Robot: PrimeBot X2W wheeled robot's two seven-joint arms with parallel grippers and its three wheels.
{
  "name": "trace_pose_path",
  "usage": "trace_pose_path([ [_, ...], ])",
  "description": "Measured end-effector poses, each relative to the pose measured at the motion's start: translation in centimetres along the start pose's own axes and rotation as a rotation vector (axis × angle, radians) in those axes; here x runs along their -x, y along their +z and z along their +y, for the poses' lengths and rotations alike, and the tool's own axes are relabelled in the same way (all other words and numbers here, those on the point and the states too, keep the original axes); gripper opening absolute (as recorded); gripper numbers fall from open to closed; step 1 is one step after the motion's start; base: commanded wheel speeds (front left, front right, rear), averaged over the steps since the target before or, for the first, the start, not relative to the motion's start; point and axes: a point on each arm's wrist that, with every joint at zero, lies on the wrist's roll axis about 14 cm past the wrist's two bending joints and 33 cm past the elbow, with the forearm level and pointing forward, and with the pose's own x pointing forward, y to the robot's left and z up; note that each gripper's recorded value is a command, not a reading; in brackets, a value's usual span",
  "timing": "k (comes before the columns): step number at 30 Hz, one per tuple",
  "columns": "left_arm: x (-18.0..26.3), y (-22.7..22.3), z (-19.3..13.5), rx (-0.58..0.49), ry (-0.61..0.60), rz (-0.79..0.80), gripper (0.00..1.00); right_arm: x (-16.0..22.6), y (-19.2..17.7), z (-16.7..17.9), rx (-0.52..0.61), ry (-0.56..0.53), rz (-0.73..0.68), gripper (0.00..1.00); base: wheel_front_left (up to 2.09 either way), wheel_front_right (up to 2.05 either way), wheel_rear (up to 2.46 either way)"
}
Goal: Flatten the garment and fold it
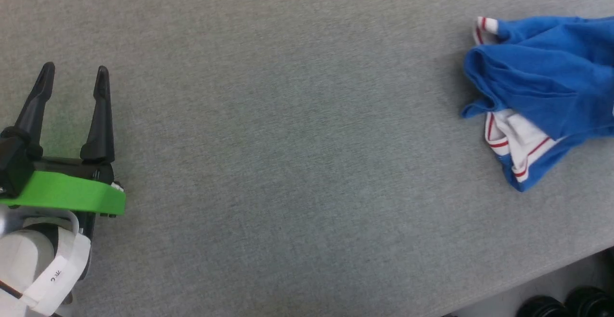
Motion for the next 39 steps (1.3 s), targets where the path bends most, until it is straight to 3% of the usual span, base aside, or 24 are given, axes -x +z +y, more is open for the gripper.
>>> trace_pose_path([
  [8, 0.2, 0.4, 0.1, -0.007, 0.006, -0.001, 1.0, 1.0, 1.6, -1.1, -0.032, -0.018, -0.069, 1.0, 0.0, 0.0, 0.0],
  [15, 1.0, 1.7, -0.3, 0.014, 0.029, -0.042, 1.0, 5.3, 8.6, -1.4, -0.067, 0.019, -0.378, 1.0, 0.0, 0.0, 0.0],
  [20, 2.4, 3.3, -0.2, 0.037, 0.072, -0.093, 1.0, 10.4, 13.9, 1.0, -0.105, 0.126, -0.669, 1.0, 0.0, 0.0, 0.0],
  [28, 5.5, 6.8, 0.7, 0.03, 0.161, -0.185, 1.0, 19.8, 18.6, 6.4, -0.162, 0.342, -1.075, 1.0, 0.0, 0.0, 0.0],
  [32, 7.4, 8.7, 1.5, 0.014, 0.208, -0.23, 1.0, 23.9, 19.5, 9.0, -0.221, 0.454, -1.229, 1.0, 0.0, 0.0, 0.0],
  [39, 11.6, 10.3, 3.6, -0.001, 0.317, -0.269, 1.0, 26.8, 17.6, 13.6, -0.312, 0.613, -1.331, 1.0, 0.0, 0.0, 0.0],
])
